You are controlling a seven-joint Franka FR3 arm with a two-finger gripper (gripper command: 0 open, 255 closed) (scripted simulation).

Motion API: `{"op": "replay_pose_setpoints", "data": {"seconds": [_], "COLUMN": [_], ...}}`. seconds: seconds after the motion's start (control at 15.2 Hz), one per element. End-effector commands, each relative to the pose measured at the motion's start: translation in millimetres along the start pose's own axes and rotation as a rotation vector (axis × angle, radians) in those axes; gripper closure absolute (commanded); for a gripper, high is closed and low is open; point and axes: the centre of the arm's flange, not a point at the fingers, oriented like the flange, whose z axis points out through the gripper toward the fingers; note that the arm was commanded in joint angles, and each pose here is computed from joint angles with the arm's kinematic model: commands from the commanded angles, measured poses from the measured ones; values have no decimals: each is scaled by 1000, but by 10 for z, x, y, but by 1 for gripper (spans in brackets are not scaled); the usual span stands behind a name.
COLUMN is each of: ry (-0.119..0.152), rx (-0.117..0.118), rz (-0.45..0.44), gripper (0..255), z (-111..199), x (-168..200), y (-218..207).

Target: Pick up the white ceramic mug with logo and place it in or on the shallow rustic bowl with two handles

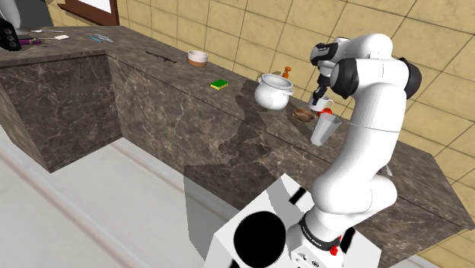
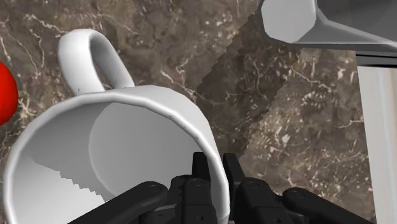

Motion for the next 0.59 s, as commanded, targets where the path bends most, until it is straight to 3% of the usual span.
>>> {"op": "replay_pose_setpoints", "data": {"seconds": [0.0, 0.53], "ry": [1, 1], "rx": [-1, -1], "rz": [0, 0], "gripper": [255, 255], "z": [107, 239], "x": [-3, 5], "y": [8, 1]}}
